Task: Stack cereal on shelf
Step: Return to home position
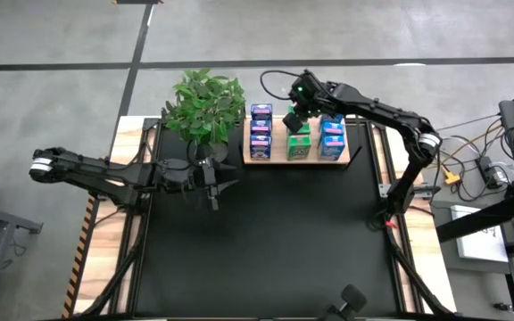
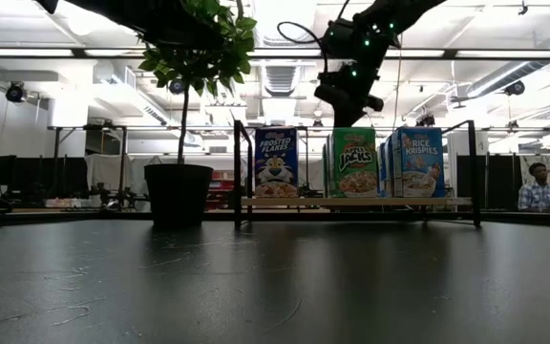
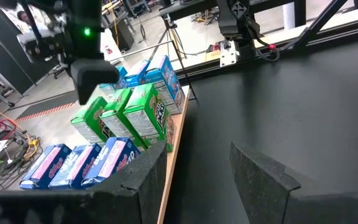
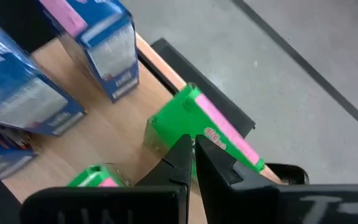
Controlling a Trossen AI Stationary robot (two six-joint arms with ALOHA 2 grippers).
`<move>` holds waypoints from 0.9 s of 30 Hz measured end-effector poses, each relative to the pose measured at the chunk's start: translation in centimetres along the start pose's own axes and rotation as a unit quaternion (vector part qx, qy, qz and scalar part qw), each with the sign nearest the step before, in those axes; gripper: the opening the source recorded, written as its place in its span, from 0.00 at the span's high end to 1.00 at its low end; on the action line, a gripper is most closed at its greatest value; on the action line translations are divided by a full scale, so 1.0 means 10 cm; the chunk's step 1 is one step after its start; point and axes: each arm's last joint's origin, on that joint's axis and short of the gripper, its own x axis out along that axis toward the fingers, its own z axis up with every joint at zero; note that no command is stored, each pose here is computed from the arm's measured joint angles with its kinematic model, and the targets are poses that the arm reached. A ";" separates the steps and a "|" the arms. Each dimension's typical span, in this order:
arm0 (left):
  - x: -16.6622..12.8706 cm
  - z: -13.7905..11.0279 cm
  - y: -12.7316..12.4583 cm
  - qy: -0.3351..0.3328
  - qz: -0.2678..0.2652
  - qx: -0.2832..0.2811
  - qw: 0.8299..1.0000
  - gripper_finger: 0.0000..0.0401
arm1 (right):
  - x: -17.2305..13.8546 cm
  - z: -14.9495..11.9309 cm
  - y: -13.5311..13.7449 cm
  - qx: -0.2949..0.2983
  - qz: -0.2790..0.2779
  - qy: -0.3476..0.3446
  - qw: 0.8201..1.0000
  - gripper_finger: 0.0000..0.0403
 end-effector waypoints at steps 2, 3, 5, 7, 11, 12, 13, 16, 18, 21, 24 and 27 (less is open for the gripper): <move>0.00 0.00 0.00 0.000 0.000 0.000 1.000 0.60 | -0.07 0.03 0.01 -0.002 0.002 -0.008 1.000 0.97; 0.00 0.00 0.00 0.000 0.000 0.000 1.000 0.60 | -0.11 0.04 0.02 -0.003 0.004 -0.013 1.000 0.97; 0.00 0.00 0.00 0.000 0.000 0.000 1.000 0.60 | -0.20 0.06 0.05 -0.005 0.008 -0.022 1.000 0.97; 0.00 0.00 0.00 0.000 0.000 0.000 1.000 0.60 | -0.29 0.06 0.09 -0.010 0.013 -0.032 0.999 0.97; 0.00 0.00 0.00 0.000 0.000 0.000 1.000 0.60 | -0.52 0.04 0.22 -0.033 0.033 -0.053 0.998 0.97; 0.00 0.00 0.00 0.000 0.000 0.000 1.000 0.60 | -0.59 0.03 0.26 -0.043 0.038 -0.061 0.996 0.97; 0.00 0.00 0.00 0.001 0.000 0.000 1.000 0.60 | -0.65 0.02 0.31 -0.054 0.044 -0.070 0.995 0.97; 0.00 0.00 0.00 0.002 0.000 0.001 1.000 0.60 | -0.85 -0.03 0.50 -0.096 0.068 -0.112 0.987 0.97; 0.00 -0.01 0.00 0.003 -0.001 0.001 1.000 0.60 | -0.98 -0.09 0.65 -0.123 0.088 -0.146 0.978 0.97; 0.00 -0.02 -0.01 0.007 -0.002 0.002 1.000 0.60 | -1.17 -0.24 0.84 -0.167 0.118 -0.191 0.960 0.97; -0.02 -0.02 -0.03 0.011 -0.014 -0.009 1.000 0.60 | -1.29 -0.44 1.00 -0.201 0.146 -0.225 0.942 0.97; -0.06 -0.04 -0.11 0.024 -0.052 -0.008 0.998 0.60 | -1.35 -0.68 1.11 -0.231 0.175 -0.248 0.925 0.97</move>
